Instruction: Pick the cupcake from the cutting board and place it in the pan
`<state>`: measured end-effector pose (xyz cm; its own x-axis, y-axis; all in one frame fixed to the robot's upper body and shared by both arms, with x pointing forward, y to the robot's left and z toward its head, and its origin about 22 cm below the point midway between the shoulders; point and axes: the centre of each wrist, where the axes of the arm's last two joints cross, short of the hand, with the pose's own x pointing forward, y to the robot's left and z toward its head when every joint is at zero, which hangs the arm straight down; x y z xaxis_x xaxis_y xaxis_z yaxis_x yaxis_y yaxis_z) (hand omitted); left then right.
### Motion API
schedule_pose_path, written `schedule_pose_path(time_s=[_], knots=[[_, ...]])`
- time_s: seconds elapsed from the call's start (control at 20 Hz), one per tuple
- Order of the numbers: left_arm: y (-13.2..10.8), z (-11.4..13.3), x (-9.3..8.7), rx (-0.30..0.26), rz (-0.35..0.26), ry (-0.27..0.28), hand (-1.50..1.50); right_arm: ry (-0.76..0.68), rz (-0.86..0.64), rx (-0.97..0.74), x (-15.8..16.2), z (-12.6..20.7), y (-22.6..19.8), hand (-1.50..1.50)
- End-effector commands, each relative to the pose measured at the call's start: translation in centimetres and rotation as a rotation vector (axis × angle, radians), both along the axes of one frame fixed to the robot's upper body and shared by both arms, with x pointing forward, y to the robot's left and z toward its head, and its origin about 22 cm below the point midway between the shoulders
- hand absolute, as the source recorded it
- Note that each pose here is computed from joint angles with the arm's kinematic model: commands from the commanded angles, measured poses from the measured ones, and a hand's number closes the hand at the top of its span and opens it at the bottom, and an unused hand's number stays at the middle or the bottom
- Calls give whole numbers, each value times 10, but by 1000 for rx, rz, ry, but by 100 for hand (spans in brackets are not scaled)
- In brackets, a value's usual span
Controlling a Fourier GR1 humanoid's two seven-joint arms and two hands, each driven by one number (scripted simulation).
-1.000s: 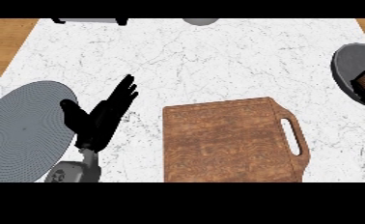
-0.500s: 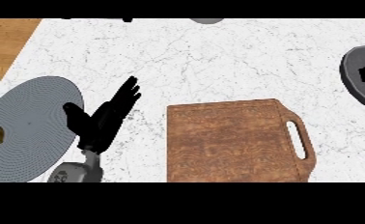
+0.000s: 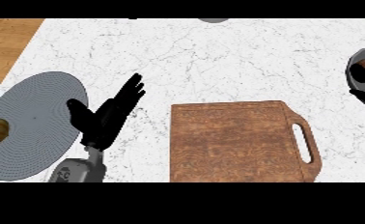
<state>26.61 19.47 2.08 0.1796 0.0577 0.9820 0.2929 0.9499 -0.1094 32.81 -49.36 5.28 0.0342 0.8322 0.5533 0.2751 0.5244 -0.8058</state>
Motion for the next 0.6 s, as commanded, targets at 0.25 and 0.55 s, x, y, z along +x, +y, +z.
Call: schedule_pose_path(time_s=[0.25,0.55], knots=[[3,-1,3,-5,19,3,0,-177,84,418,14,7,9,-150],[6,4,1,-16,15,-2,0,-85,107,581,-20,16,-31,-150]])
